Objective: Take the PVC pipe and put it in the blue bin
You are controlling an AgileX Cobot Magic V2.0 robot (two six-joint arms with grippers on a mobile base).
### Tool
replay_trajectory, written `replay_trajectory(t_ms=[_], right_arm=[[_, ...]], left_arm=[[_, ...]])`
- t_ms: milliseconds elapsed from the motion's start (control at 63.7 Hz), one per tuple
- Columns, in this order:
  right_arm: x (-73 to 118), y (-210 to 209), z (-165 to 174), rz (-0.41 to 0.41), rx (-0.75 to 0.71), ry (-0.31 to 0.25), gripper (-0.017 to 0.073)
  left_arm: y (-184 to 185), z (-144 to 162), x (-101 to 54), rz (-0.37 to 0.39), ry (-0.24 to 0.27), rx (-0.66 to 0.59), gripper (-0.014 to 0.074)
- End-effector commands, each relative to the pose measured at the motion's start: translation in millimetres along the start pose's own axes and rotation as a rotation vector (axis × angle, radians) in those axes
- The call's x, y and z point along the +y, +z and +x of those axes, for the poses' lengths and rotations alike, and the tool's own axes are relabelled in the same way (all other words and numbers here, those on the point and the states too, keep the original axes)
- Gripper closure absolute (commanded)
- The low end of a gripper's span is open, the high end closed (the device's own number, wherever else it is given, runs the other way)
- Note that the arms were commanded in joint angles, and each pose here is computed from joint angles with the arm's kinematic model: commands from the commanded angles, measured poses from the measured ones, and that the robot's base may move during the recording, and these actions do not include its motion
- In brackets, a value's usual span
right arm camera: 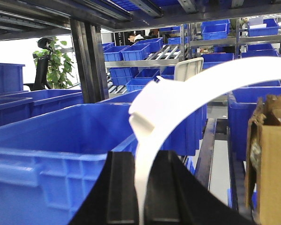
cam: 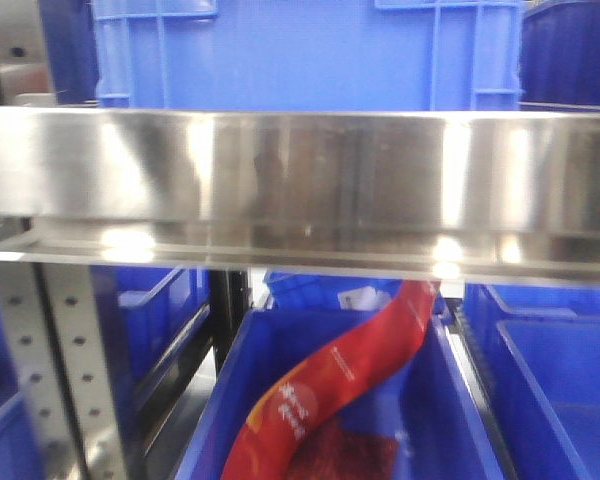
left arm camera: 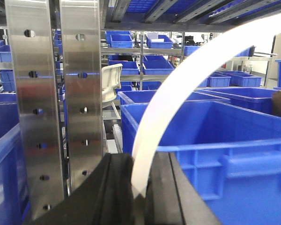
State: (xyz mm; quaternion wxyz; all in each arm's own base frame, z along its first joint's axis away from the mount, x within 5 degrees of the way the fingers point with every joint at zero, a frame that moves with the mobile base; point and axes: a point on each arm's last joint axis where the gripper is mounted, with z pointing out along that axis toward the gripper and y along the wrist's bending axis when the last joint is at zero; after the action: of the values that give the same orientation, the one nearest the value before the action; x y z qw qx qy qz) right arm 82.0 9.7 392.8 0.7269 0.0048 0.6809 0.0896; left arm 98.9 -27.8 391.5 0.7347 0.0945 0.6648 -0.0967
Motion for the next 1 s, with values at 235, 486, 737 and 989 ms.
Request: replay_trajectory(t_ms=[235, 486, 737, 989], right_arm=[[0.0, -1.8, -2.5, 0.0, -0.031, -0.007, 0.0727], [0.0, -1.8, -2.5, 0.0, -0.031, -0.007, 0.0727], [0.0, -1.8, -2.5, 0.0, -0.031, -0.007, 0.0727], [0.0, -1.8, -2.5, 0.0, -0.031, -0.007, 0.0727]], left_arm=[[-1.1, -3.3, -0.7, 0.008, -0.009, -0.026, 0.0704], [-1.1, -3.3, -0.7, 0.008, -0.009, -0.026, 0.0704], [-1.1, -3.3, -0.7, 0.008, -0.009, -0.026, 0.0704], [-1.1, -3.5, -0.8, 0.008, -0.011, -0.028, 0.0704]])
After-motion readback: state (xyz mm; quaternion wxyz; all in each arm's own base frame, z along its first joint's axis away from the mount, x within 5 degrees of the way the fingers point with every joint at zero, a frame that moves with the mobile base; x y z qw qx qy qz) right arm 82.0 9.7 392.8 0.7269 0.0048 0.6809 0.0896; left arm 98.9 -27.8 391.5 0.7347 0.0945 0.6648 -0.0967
